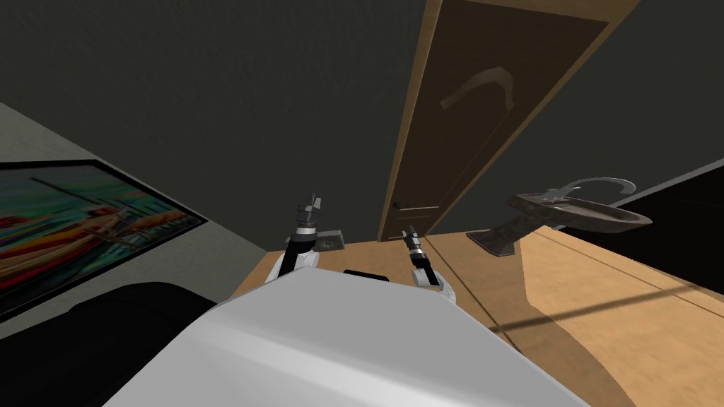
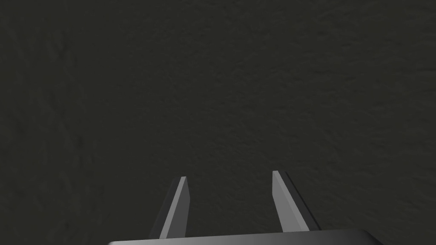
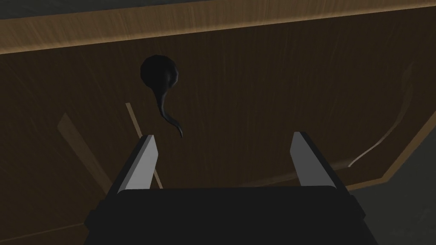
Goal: Pull the door open
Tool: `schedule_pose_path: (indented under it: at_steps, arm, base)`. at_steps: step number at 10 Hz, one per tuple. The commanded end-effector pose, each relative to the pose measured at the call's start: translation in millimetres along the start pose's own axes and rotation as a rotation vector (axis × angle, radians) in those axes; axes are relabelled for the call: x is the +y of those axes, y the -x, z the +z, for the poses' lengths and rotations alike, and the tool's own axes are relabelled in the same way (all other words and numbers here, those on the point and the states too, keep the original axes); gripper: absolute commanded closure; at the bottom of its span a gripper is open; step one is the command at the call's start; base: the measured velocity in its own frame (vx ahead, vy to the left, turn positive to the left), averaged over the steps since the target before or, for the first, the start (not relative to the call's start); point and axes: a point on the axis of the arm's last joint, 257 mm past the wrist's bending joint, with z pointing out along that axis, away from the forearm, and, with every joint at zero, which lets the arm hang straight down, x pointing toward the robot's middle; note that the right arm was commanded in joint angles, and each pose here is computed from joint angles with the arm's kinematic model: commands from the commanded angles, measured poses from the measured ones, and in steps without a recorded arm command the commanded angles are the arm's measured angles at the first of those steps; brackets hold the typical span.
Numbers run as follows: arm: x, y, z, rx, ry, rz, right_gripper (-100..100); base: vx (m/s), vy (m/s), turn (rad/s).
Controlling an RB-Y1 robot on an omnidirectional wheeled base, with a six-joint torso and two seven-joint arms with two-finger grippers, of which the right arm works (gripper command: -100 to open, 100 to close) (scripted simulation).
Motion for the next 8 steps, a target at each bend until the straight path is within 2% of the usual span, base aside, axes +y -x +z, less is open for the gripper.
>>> schedule_pose_path:
  at_steps: [1,8]
  arm:
    - [-7.5,5.6,-1.2,0.000,-0.020,-0.011,-100]
    - [-36.0,35.3,-4.2,-0.009,-0.100,-0.066,-100]
  base:
    - [0.073,-0.062,0.080]
    - [0.080,-0.067,0.086]
